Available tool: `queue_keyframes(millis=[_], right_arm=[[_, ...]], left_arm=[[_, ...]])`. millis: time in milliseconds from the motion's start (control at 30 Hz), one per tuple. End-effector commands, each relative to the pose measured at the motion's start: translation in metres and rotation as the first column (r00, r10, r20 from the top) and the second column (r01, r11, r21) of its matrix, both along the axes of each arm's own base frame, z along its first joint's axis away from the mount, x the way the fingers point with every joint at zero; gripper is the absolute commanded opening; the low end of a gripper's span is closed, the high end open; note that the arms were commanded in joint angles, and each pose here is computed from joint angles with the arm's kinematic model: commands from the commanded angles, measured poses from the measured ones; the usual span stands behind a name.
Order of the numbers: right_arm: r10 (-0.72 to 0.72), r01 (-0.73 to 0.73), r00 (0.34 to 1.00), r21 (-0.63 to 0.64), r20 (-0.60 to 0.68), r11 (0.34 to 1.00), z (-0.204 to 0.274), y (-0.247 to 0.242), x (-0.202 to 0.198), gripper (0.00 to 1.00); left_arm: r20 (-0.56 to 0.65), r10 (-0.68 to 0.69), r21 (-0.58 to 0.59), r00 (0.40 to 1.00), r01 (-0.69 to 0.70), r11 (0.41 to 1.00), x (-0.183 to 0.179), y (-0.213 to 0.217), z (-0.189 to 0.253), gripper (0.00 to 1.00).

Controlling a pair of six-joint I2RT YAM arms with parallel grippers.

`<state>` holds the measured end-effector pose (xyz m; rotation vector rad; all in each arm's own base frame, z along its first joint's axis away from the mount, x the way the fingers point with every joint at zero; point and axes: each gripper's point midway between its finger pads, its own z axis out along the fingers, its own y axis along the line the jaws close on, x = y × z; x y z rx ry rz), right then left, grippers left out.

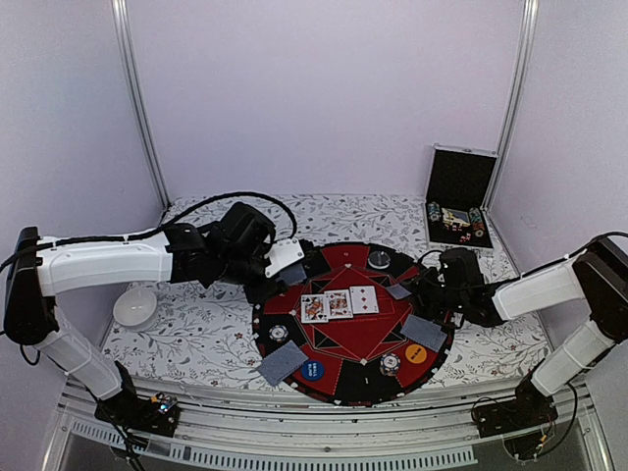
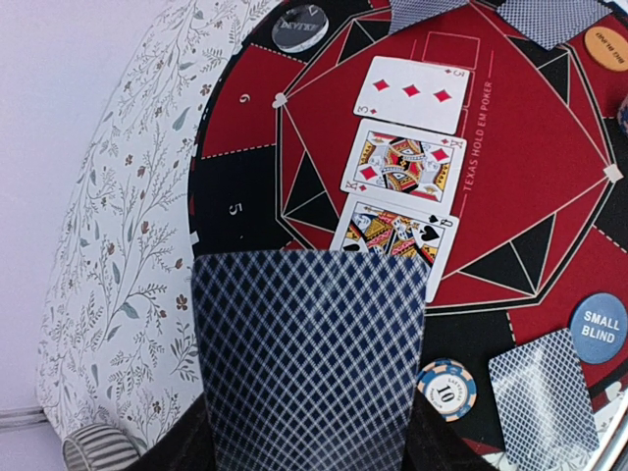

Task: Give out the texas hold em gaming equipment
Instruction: Place the poker card in the community card area, then adjust the poker card in the community card area.

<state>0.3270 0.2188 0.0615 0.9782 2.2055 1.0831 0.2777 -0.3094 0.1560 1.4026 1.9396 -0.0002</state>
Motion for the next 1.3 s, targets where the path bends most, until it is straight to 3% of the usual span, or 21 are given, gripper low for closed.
queue_keyframes(millis=[0,267,400,467,500,633,733,933,1133,1267], right_arm=[[0.140,-0.140,0.990,0.063,0.013,0.988,0.016,0.020,-0.022,0.42],[0.310,-0.307,0.949,0.067,-0.057,0.949,0.027,0.023,-0.070,0.53],[0.362,-0.364,0.931,-0.077,-0.040,0.928,0.043,0.013,-0.072,0.57],[0.377,-0.369,0.926,-0.145,0.029,0.918,0.061,0.005,-0.057,0.68],[0.439,-0.421,0.896,-0.185,0.068,0.888,0.068,0.003,-0.047,0.69],[0.539,-0.513,0.841,-0.367,-0.037,0.776,0.055,-0.024,-0.008,0.68],[0.622,-0.596,0.781,-0.375,-0.061,0.710,0.038,-0.017,0.010,0.60],[0.656,-0.650,0.745,-0.350,-0.120,0.674,0.003,-0.022,0.045,0.49],[0.697,-0.717,0.691,-0.302,-0.190,0.629,-0.035,-0.017,0.041,0.47],[0.719,-0.745,0.664,-0.259,-0.205,0.615,-0.049,-0.013,0.035,0.36]], left_arm=[[0.020,-0.004,-0.026,1.000,0.005,1.000,-0.001,-0.004,0.007,0.54],[0.015,-0.006,-0.020,1.000,0.006,1.000,-0.002,-0.004,0.004,0.53],[0.011,-0.008,-0.019,1.000,0.008,1.000,-0.002,-0.005,0.003,0.54],[0.009,-0.008,-0.020,1.000,0.008,1.000,-0.002,-0.005,0.003,0.53],[0.008,-0.010,-0.020,1.000,0.010,1.000,-0.003,-0.005,0.003,0.53],[0.007,-0.011,-0.025,1.000,0.011,1.000,-0.003,-0.006,0.005,0.53],[0.010,-0.010,-0.025,1.000,0.010,1.000,-0.003,-0.005,0.006,0.53],[0.013,-0.010,-0.027,1.000,0.010,1.000,-0.004,-0.004,0.007,0.53],[0.011,-0.012,-0.021,1.000,0.012,1.000,-0.004,-0.004,0.004,0.53],[0.011,-0.012,-0.019,1.000,0.013,1.000,-0.004,-0.003,0.004,0.54]])
